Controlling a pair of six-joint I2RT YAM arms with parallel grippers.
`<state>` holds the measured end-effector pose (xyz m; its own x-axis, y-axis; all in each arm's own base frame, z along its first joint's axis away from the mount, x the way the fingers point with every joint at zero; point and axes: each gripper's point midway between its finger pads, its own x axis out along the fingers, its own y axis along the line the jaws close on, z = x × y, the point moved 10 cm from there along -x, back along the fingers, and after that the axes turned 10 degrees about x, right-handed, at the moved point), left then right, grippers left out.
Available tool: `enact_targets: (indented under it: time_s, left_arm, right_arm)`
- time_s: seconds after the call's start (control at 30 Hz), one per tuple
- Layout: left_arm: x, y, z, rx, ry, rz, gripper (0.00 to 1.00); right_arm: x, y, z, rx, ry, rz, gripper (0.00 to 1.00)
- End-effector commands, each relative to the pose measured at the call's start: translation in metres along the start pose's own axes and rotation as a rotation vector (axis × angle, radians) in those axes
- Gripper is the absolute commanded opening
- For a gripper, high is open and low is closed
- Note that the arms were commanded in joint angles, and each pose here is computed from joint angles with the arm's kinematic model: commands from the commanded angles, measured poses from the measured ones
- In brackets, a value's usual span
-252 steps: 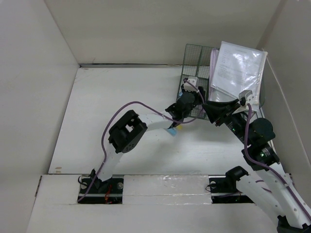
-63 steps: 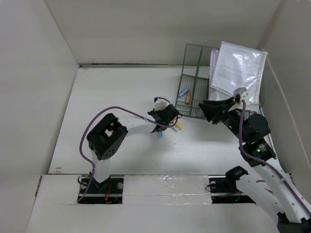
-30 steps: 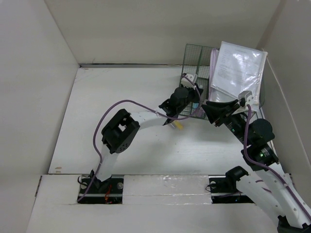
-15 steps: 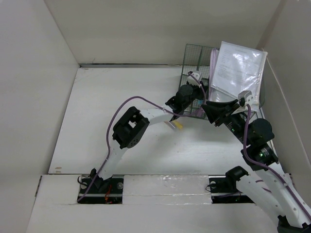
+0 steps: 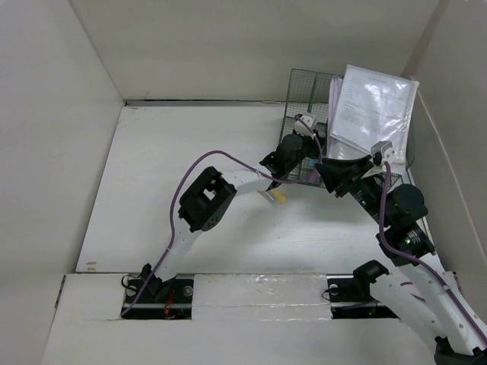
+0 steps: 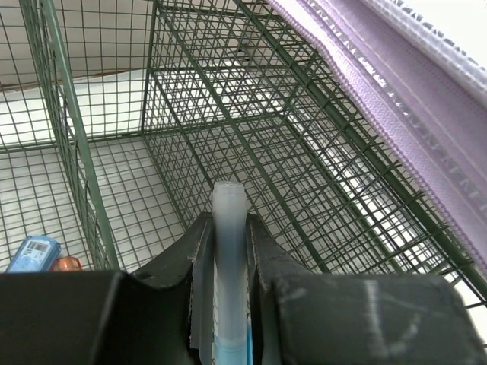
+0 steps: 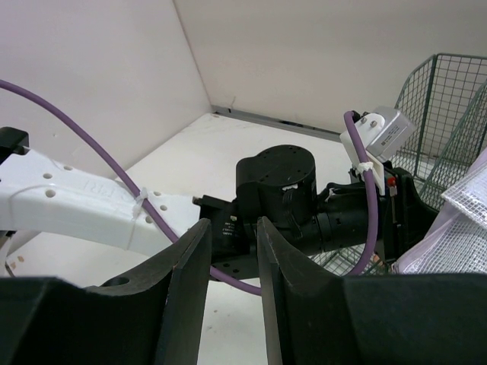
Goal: Organize the desk
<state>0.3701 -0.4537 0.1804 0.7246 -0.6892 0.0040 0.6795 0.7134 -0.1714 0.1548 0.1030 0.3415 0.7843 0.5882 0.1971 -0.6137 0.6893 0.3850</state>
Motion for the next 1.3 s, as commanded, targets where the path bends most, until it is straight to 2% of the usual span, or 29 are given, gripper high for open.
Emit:
enact_targets:
  time_s: [0.0,0.03,0.1,0.2,0.27,0.93,1.2,1.27]
  left_arm:
    - [0.002,-0.006,0.023,-0.031,-0.085,-0.033,0.09]
    - [0.0,-0.006,0.02,-0.036,-0.077,-0.032,0.16]
    - [-0.001,-0.005,0.02,-0.036,-0.076,-0.029,0.17]
    - [-0.004,-0.005,0.019,-0.037,-0.074,-0.027,0.26]
    - [-0.005,-0.005,0.02,-0.036,-0.074,-0.027,0.28]
    - [-0.043,-0.005,0.068,-0.047,-0.131,0.006,0.31]
    - [-0.048,-0.003,0.076,-0.034,-0.03,0.073,0.31]
    - [-0.059,-0.001,0.074,-0.041,-0.009,0.087,0.3]
  right_arm:
    - [0.002,0.003,0.006,-0.017,-0.045,0.021,0.36]
    - [0.002,0.003,0.005,-0.017,-0.044,0.018,0.36]
    - [0.002,0.003,0.006,-0.019,-0.046,0.021,0.36]
    - [0.002,0.002,0.005,-0.017,-0.046,0.014,0.36]
    - [0.002,0.001,0.006,-0.022,-0.048,0.002,0.36]
    - [0.001,0.003,0.007,-0.021,-0.055,0.013,0.36]
    - [-0.001,0.003,0.007,-0.024,-0.055,0.012,0.36]
    - [0.0,0.003,0.008,-0.023,-0.056,0.015,0.31]
